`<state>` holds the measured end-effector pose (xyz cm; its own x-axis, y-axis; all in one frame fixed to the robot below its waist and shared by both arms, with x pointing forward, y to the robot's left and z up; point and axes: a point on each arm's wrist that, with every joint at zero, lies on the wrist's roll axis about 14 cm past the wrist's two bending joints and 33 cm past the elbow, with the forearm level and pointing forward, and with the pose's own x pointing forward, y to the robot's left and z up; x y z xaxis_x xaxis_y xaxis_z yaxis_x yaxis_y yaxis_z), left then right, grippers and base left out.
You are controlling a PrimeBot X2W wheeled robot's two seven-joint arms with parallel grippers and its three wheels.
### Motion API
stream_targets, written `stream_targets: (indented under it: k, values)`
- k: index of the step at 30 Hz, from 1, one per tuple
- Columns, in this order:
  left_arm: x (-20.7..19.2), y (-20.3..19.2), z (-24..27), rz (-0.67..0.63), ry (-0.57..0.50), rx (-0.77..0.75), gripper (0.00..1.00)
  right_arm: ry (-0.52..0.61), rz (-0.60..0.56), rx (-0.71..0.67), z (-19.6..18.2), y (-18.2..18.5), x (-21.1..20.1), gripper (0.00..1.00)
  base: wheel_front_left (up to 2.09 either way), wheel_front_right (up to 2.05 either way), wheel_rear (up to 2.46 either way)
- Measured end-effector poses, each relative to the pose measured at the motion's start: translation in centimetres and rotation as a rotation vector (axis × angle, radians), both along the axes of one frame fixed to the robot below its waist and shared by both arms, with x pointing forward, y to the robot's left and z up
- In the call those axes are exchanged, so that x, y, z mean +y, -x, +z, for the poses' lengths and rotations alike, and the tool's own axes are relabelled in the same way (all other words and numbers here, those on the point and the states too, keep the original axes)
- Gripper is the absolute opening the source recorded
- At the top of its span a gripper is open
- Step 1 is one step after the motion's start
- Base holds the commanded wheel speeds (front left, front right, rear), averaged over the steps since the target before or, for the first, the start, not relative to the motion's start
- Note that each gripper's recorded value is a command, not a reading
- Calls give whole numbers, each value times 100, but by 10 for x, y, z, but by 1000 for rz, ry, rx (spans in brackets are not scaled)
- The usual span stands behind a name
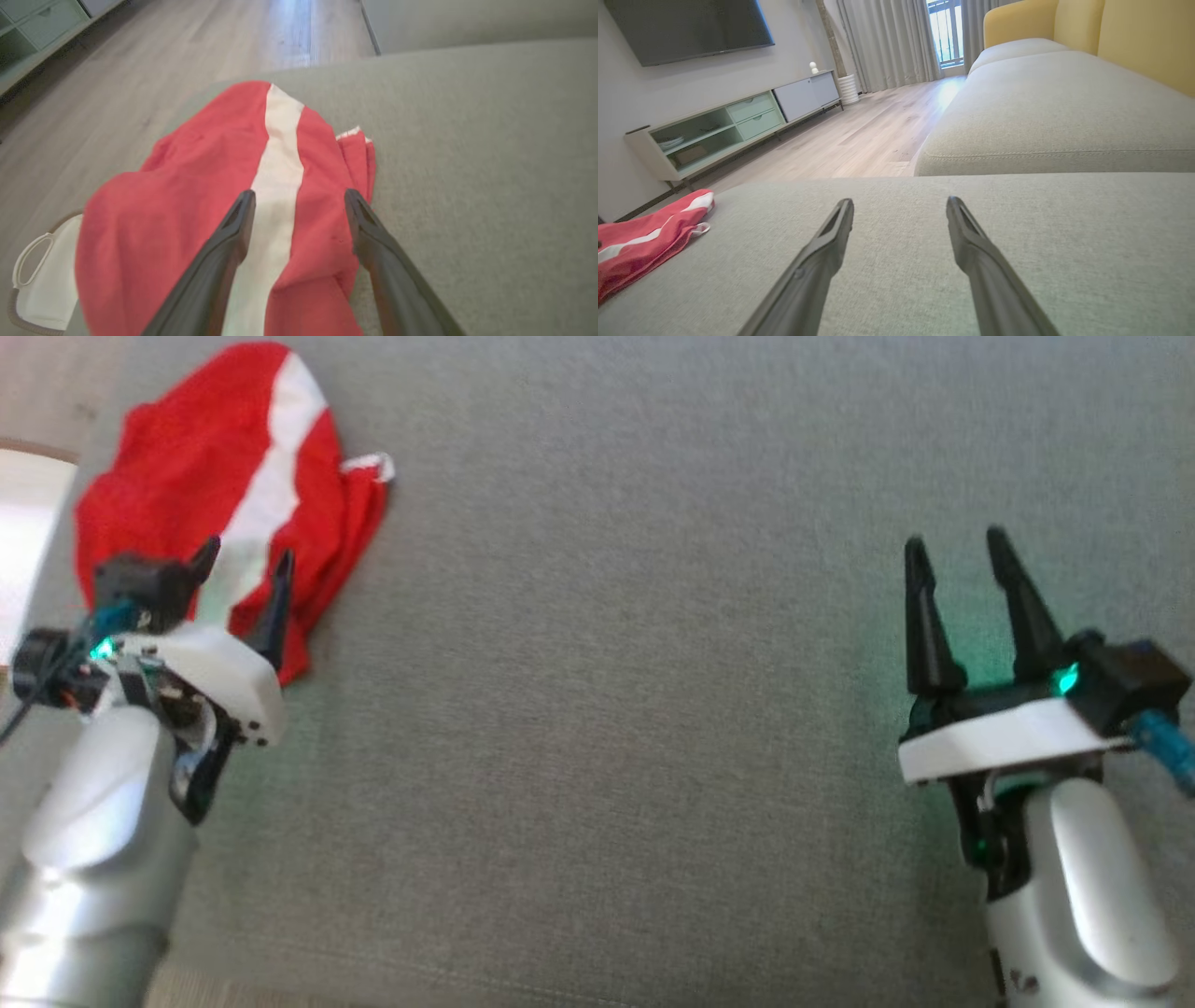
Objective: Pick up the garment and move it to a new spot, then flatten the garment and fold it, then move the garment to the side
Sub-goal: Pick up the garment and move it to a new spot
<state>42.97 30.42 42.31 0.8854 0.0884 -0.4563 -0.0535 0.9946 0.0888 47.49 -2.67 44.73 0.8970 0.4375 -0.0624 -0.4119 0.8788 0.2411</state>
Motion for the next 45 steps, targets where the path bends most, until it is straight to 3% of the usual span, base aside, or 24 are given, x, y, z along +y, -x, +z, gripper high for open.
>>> stream_targets:
  k: [4,11,12,13,17,24,28,34,45]
  values:
    - [3,-6,-30,-64,-53,164,100,-9,-26,-7,-1,-13,-8,100,0,0,0]
    - [-6,-12,-68,-58,23,353,100,4,-49,18,-13,-17,-19,100,0,0,0]
    - [-7,-13,-70,-53,39,363,84,4,-51,17,-13,-17,-20,100,0,0,0]
    - [-9,-15,-70,-58,47,366,0,4,-53,16,-13,-17,-21,100,0,0,0]
    - [-10,-20,-63,-64,63,313,0,5,-56,5,-8,-16,-23,100,0,0,0]
    - [-6,-56,14,-54,83,-93,0,-9,-48,-2,5,-1,-21,100,0,0,0]
    - [-25,-70,61,-126,77,-268,0,-25,-55,-20,15,8,-24,100,0,0,0]
    - [-81,-84,109,-266,126,-417,0,-46,-76,-46,28,17,-32,100,0,0,0]
    - [-227,-92,152,-589,227,-478,0,-77,-192,-45,29,32,-73,100,0,0,0]
